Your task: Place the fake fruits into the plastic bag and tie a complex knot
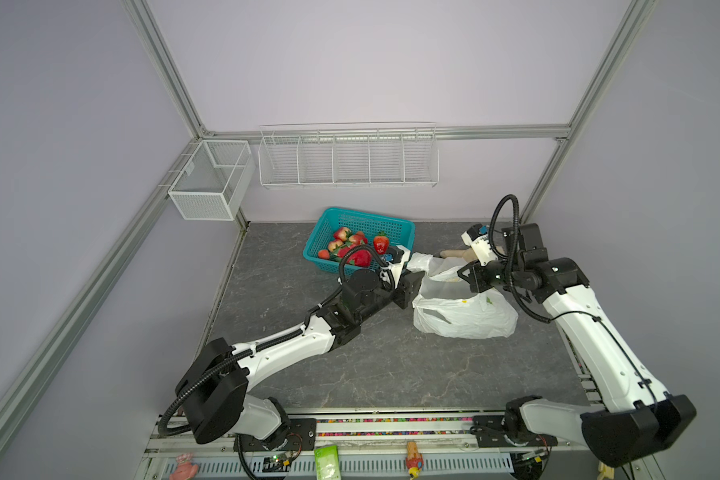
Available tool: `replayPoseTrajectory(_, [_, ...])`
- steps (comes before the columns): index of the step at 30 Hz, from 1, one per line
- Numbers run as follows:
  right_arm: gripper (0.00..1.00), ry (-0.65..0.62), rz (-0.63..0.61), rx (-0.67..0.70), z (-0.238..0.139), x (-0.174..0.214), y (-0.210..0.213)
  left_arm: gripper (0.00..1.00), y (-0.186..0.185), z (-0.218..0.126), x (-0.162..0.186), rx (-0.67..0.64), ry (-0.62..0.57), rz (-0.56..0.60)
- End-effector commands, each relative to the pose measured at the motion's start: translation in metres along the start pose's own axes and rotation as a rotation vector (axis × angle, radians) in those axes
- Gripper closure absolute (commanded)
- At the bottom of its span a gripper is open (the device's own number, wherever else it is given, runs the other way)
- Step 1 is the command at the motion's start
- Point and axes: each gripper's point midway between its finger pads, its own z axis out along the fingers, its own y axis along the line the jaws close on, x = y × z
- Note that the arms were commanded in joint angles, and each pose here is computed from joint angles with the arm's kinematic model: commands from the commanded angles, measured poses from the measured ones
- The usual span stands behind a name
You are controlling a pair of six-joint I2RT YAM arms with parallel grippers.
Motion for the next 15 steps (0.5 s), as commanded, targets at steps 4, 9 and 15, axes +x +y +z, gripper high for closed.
replayPoseTrajectory(4, [0.94, 0.000, -0.137, 0.059, -0.015, -0.004, -0.005, 1.00, 0.005, -0.007, -0.017, -0.036, -0.022, 0.018])
replayPoseTrajectory(9, [0.94, -0.059, -0.170, 0.108, -0.030, -0.013, -0.008, 1.00, 0.016, -0.029, -0.014, -0.107, -0.007, 0.016])
replayPoseTrajectory(15, [0.94, -0.088, -0.147, 0.059, -0.034, -0.018, 0.002, 1.00, 0.023, -0.054, -0.001, -0.148, 0.021, 0.064])
